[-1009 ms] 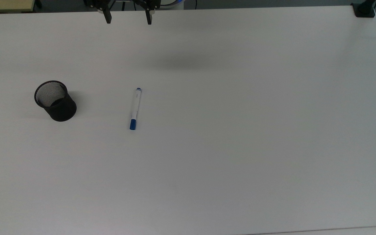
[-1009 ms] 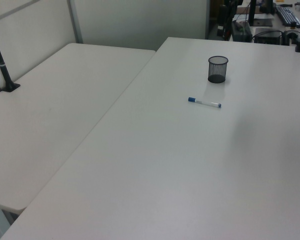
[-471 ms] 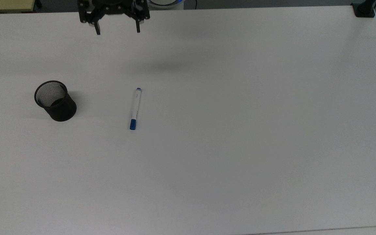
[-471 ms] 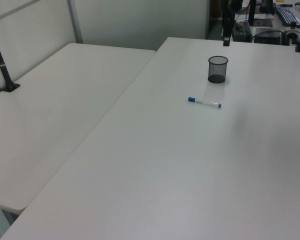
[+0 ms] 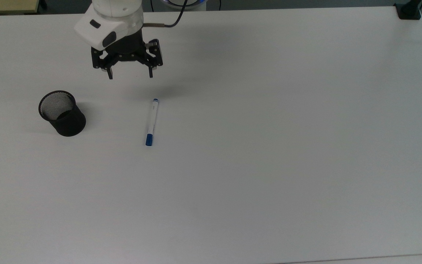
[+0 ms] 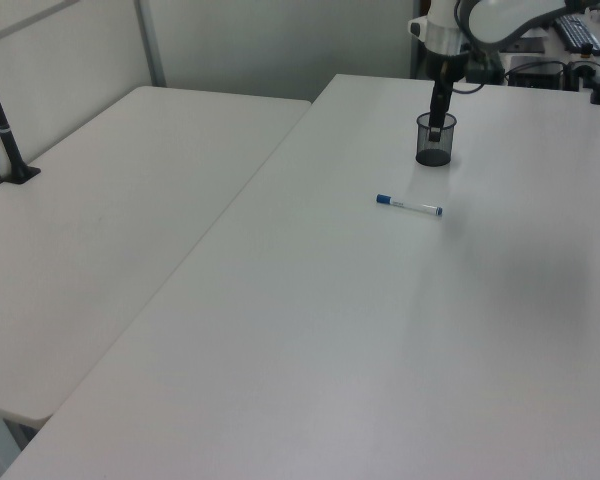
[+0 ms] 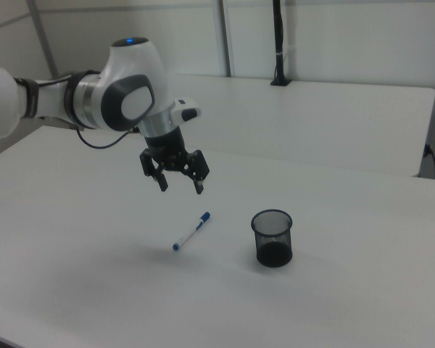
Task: Insert the marker
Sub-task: 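Move the open gripper down over the white blue-capped marker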
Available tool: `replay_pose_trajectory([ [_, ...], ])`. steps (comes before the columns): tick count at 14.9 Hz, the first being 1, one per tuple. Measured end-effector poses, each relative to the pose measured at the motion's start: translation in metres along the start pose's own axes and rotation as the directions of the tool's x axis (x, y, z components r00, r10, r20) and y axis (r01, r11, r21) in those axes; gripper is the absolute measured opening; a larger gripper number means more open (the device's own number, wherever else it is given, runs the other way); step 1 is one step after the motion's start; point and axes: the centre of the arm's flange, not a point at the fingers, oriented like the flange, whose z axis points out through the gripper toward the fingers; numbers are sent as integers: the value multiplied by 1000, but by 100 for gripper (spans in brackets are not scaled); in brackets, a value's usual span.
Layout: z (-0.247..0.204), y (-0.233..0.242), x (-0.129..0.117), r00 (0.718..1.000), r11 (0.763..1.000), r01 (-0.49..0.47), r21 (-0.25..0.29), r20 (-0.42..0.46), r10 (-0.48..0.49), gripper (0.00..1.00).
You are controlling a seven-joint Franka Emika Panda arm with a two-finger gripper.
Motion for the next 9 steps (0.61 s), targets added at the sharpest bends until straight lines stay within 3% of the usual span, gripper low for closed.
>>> replay_pose_trajectory([
  [6, 57, -9, 19, 990, 991, -131, 5, -58, 131, 94],
  [8, 84, -12, 26, 987, 989, -146, 9, -71, 146, 85],
  [9, 95, -14, 28, 986, 989, -147, 11, -74, 147, 85],
])
